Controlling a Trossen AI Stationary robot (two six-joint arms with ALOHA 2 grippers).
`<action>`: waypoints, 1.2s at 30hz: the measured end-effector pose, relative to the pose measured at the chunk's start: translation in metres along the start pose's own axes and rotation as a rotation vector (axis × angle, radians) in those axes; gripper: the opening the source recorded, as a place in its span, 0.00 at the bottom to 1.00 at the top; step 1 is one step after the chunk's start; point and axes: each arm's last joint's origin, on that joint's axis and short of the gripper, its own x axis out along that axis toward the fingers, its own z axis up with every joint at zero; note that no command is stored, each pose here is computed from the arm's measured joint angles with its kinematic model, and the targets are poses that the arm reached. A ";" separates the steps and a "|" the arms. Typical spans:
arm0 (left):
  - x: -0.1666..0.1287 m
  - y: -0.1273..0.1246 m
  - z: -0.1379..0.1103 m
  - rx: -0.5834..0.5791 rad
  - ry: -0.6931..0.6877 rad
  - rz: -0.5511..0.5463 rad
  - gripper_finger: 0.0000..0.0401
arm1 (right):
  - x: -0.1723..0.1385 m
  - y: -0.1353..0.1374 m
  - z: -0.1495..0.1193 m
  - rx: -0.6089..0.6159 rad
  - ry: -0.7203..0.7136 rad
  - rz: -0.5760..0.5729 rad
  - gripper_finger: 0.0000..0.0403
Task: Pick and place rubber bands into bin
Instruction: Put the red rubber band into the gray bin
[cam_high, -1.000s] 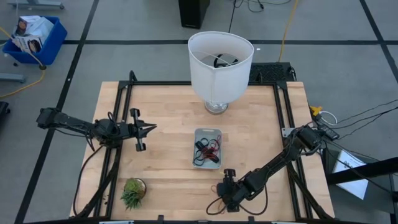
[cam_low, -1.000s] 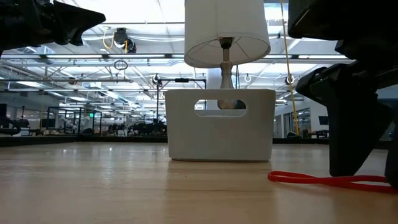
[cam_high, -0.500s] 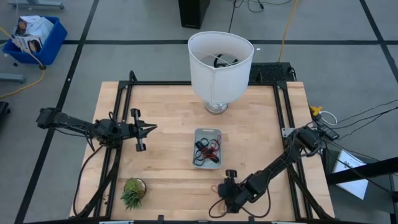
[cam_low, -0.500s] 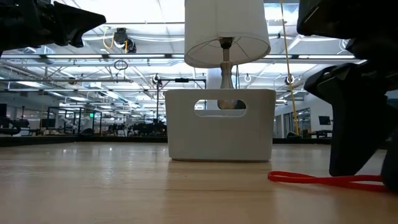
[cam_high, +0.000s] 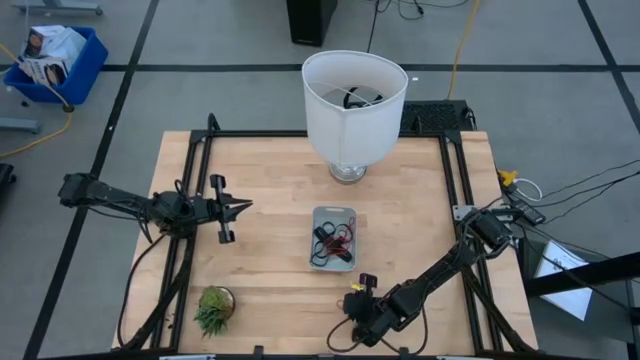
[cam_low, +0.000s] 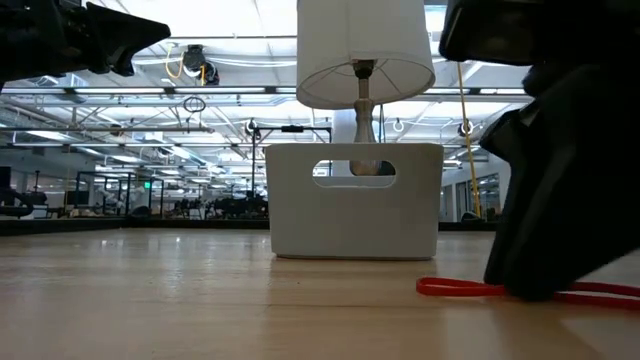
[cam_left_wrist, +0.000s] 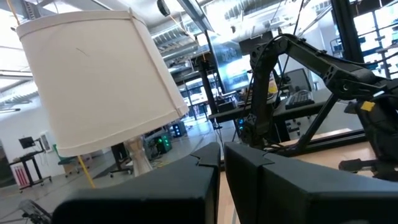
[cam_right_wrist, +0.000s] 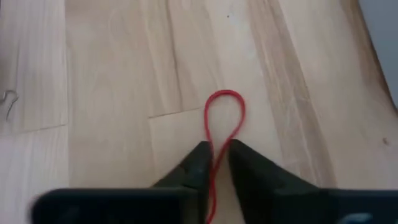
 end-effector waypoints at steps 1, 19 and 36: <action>0.000 0.000 0.000 0.001 0.000 0.000 0.08 | 0.000 0.000 0.000 0.002 0.001 0.002 0.09; 0.000 -0.001 -0.001 0.005 0.012 -0.005 0.08 | -0.116 -0.003 0.056 -0.178 -0.170 -0.020 0.00; 0.000 -0.002 -0.005 0.006 0.055 -0.022 0.08 | -0.199 -0.120 0.047 -0.318 -0.662 0.173 0.00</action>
